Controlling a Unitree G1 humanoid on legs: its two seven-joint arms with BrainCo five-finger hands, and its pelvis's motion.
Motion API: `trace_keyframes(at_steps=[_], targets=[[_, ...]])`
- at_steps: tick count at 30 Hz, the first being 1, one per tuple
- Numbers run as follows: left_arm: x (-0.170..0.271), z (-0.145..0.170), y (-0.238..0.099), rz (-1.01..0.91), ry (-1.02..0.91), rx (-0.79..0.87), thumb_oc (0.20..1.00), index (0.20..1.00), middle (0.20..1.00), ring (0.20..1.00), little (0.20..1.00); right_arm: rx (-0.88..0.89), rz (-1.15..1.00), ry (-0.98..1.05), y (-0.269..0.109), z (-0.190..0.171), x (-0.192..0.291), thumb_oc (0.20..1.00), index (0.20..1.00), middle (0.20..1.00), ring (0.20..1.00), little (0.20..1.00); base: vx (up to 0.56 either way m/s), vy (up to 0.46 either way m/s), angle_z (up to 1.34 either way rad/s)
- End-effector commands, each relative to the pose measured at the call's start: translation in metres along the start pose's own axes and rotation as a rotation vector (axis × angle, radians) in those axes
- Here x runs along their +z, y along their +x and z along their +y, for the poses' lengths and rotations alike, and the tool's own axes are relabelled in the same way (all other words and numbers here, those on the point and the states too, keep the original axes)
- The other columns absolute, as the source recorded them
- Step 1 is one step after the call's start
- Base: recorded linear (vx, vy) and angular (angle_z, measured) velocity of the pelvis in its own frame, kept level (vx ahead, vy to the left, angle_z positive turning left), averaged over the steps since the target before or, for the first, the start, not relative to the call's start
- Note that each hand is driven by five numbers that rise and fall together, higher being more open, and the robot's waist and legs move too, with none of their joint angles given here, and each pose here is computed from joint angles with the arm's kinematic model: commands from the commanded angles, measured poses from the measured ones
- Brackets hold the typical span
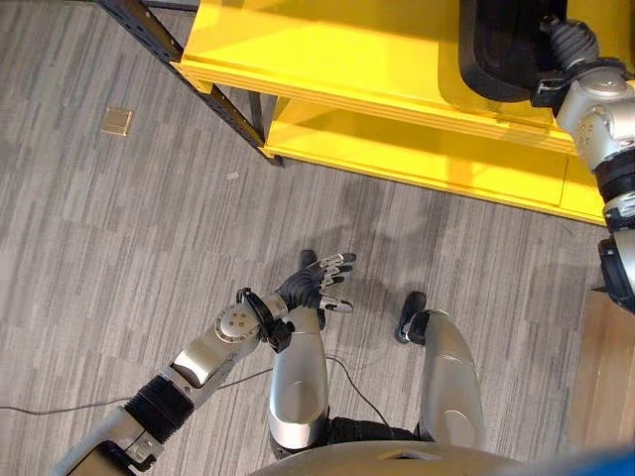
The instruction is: Move parts from the plastic box to the shelf.
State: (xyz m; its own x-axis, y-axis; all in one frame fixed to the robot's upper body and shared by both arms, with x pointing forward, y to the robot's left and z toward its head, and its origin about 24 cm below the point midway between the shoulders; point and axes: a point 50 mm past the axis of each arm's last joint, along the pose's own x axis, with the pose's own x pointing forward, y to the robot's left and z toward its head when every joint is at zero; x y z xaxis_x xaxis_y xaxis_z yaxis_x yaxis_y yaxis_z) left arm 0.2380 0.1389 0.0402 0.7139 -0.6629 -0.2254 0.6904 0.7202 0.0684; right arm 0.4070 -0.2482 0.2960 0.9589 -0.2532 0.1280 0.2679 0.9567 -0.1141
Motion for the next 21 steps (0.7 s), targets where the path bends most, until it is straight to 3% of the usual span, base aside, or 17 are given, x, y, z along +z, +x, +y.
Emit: trace_keyframes(at_steps=[1,15,16,17,18,21], targets=[[0.014,-0.016,0.002,-0.125,-0.045,-0.056,1.0,1.0,1.0,1.0,1.0,-0.007,-0.137,0.048,-0.002,-0.009,0.039,0.2,0.2,0.2,0.2,0.2,0.01,0.039,0.02],[0.019,-0.019,0.002,-0.179,-0.063,-0.035,1.0,1.0,1.0,1.0,1.0,-0.075,-0.095,0.086,-0.001,-0.012,0.027,0.2,0.2,0.2,0.2,0.2,0.01,0.037,0.01],[0.019,-0.02,0.002,-0.185,-0.066,-0.036,1.0,1.0,1.0,1.0,1.0,-0.084,-0.097,0.062,-0.001,-0.014,0.026,0.551,0.551,0.551,0.551,0.551,0.01,0.048,0.0],[0.019,-0.02,0.002,-0.185,-0.064,-0.035,1.0,1.0,1.0,1.0,1.0,-0.087,-0.097,0.057,-0.001,-0.014,0.026,0.821,0.821,0.821,0.821,0.821,0.0,0.053,0.01],[0.019,-0.021,0.002,-0.189,-0.064,-0.037,1.0,1.0,1.0,1.0,1.0,-0.096,-0.092,0.059,-0.001,-0.014,0.026,1.0,1.0,1.0,1.0,1.0,0.0,0.0,0.0],[0.019,-0.022,0.002,-0.193,-0.067,-0.037,1.0,1.0,1.0,1.0,1.0,-0.103,-0.097,0.036,0.0,-0.015,0.024,1.0,1.0,1.0,1.0,1.0,0.0,0.01,0.0]])
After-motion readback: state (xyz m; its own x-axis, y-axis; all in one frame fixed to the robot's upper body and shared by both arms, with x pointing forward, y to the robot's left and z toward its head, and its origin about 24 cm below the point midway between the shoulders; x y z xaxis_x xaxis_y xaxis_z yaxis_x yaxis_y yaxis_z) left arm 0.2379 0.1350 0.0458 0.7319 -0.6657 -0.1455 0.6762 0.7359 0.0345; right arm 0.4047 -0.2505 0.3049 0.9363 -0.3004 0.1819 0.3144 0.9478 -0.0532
